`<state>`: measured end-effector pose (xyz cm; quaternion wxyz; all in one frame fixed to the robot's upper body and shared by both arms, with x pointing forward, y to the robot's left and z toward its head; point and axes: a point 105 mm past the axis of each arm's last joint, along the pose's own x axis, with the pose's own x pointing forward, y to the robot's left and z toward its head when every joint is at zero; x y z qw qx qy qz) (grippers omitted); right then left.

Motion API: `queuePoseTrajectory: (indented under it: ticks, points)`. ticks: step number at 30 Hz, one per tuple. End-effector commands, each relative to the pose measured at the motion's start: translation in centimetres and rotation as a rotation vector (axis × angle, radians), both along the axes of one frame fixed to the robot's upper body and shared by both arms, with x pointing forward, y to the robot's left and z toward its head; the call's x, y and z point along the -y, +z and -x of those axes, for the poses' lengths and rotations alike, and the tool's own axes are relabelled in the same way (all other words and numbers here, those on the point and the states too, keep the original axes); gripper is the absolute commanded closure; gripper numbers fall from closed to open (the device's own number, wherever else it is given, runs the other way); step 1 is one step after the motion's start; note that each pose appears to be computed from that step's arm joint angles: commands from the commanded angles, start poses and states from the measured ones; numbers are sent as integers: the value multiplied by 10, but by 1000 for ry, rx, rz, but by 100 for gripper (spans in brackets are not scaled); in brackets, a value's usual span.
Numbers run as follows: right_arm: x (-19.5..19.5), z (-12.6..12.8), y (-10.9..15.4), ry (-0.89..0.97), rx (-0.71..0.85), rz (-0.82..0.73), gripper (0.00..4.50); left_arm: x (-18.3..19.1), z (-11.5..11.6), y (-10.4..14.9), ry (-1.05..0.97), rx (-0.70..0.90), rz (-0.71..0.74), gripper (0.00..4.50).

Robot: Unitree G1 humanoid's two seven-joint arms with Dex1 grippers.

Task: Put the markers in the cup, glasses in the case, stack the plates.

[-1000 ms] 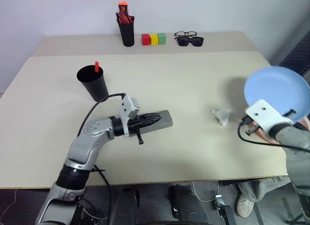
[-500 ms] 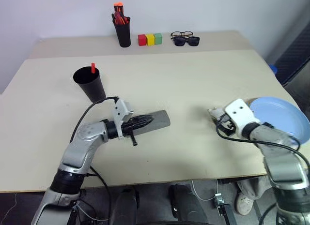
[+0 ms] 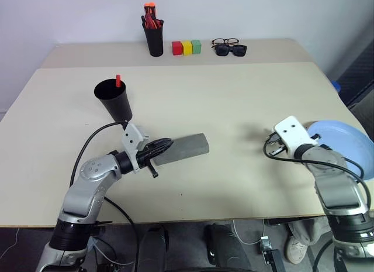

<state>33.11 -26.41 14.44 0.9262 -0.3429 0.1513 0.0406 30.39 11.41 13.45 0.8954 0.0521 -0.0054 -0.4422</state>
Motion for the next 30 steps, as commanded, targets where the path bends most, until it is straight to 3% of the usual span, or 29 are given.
queuePoseTrajectory:
  ticks: [1, 4, 5, 8, 12, 17, 20, 22, 24, 30]
  points:
    - [40, 17, 47, -173, 141, 130, 445, 0, -10, 11, 24, 47, 24, 432]
    - [70, 32, 48, -295, 118, 204, 445, 0, -15, 13, 38, 52, 35, 432]
    - [74, 35, 45, -311, 101, 204, 417, 0, -17, 13, 44, 55, 39, 432]
    - [79, 37, 44, -326, 99, 214, 310, -3, -22, 17, 80, 87, 47, 432]
    - [68, 18, 50, -295, 146, 244, 103, -20, -21, 22, 173, 137, 44, 432]
    - [28, -23, 59, -97, 232, 136, 103, -47, -7, 21, 310, 152, 13, 432]
    - [-27, -36, 67, 157, 289, -242, 103, -81, 4, 19, 448, 154, -30, 432]
    - [-61, -29, 65, 363, 263, -393, 103, -111, 13, 15, 572, 143, -78, 432]
    - [-76, -23, 59, 479, 223, -437, 103, -131, 19, 14, 674, 137, -102, 432]
    - [-87, -26, 34, 565, 108, -452, 103, -155, 35, 23, 813, 167, -93, 432]
